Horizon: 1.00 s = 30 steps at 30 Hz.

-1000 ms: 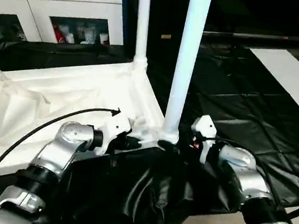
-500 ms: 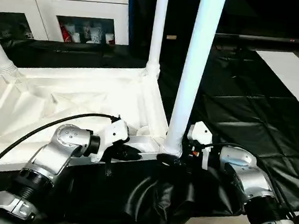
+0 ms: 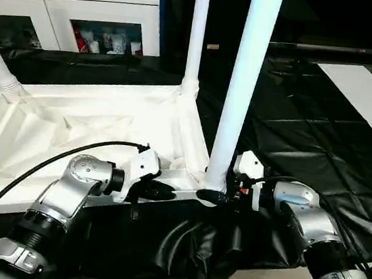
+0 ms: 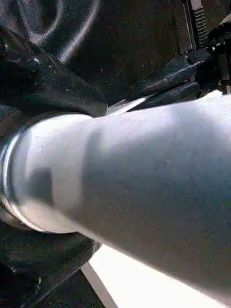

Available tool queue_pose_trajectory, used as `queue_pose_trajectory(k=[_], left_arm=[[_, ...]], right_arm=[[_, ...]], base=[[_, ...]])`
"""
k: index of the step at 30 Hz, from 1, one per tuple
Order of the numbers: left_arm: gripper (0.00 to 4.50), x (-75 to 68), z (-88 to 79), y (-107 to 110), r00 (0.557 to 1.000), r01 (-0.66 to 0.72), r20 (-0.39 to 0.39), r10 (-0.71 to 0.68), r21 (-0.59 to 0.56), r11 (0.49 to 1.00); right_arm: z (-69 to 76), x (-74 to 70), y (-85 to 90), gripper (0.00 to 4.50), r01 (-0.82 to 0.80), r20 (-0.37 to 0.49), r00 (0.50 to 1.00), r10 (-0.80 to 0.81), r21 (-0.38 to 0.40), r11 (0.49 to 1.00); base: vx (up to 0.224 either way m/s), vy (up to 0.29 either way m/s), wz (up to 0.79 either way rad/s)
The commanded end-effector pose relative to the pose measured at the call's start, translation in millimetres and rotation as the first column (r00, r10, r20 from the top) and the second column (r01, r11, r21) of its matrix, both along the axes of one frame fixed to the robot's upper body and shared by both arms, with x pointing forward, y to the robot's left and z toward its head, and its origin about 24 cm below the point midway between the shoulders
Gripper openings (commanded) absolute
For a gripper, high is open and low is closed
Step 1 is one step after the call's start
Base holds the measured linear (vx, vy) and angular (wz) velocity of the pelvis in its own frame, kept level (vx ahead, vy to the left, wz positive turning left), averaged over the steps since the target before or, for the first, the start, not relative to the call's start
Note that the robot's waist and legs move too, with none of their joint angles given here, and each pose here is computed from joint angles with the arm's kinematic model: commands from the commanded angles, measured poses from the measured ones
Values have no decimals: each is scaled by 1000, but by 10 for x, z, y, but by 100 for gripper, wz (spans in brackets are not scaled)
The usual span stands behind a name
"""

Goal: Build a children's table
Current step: Rotate leg to tighten

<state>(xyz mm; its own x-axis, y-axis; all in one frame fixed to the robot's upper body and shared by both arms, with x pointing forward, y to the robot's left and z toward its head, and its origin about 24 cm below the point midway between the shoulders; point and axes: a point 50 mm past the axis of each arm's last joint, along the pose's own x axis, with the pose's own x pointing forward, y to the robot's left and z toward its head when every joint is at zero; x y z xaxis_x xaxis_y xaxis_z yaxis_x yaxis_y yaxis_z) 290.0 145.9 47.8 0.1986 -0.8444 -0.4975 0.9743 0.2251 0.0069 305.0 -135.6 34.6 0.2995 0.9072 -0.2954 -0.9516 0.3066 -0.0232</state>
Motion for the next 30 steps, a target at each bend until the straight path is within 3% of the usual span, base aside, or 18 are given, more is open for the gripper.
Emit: queue_pose_trajectory(k=[1, 8, 9, 12, 15, 19, 21, 23, 27, 30], left_arm=[[0, -56, 28, -79, 997, 75, -18, -75, -32, 997], [0, 2, 28, -82, 999, 34, 7, -34, -3, 999], [0, 92, 25, -76, 998, -57, 29, 57, 10, 998], [0, 162, 14, -69, 990, -133, 39, 132, 24, 991], [0, 323, -14, -100, 947, -316, 70, 312, 44, 948], [0, 414, -14, -151, 906, -420, 85, 415, 47, 906], [0, 496, -11, -201, 855, -514, 116, 506, 52, 856], [0, 531, -23, -243, 830, -551, 143, 539, 65, 832], [0, 573, -21, -314, 803, -589, 160, 575, 59, 806], [0, 576, -13, -355, 805, -586, 157, 573, 50, 809]], right_arm=[[44, 38, 12, 274, -5, 19, 1000, 5, 6, 1000], [36, 117, 87, 274, 109, 47, 993, -110, 36, 993], [4, 170, 188, 274, 205, 48, 977, -208, 63, 977], [-11, 190, 314, 273, 251, 37, 966, -256, 97, 963], [-40, 246, 610, 273, 373, -17, 927, -374, 142, 917], [-67, 300, 744, 272, 480, -62, 877, -476, 133, 867], [-112, 341, 854, 272, 592, -111, 805, -582, 102, 799], [-128, 345, 943, 272, 635, -118, 772, -625, 82, 768], [-127, 334, 1061, 272, 649, -97, 760, -643, 70, 757], [-136, 316, 1107, 272, 625, -67, 781, -621, 52, 779]], base=[[0, 0, 0], [0, 0, 0], [0, 0, 0], [0, 0, 0], [0, 0, 0], [0, 0, 0], [0, 0, 0], [0, 0, 0], [0, 0, 0], [0, 0, 0]])
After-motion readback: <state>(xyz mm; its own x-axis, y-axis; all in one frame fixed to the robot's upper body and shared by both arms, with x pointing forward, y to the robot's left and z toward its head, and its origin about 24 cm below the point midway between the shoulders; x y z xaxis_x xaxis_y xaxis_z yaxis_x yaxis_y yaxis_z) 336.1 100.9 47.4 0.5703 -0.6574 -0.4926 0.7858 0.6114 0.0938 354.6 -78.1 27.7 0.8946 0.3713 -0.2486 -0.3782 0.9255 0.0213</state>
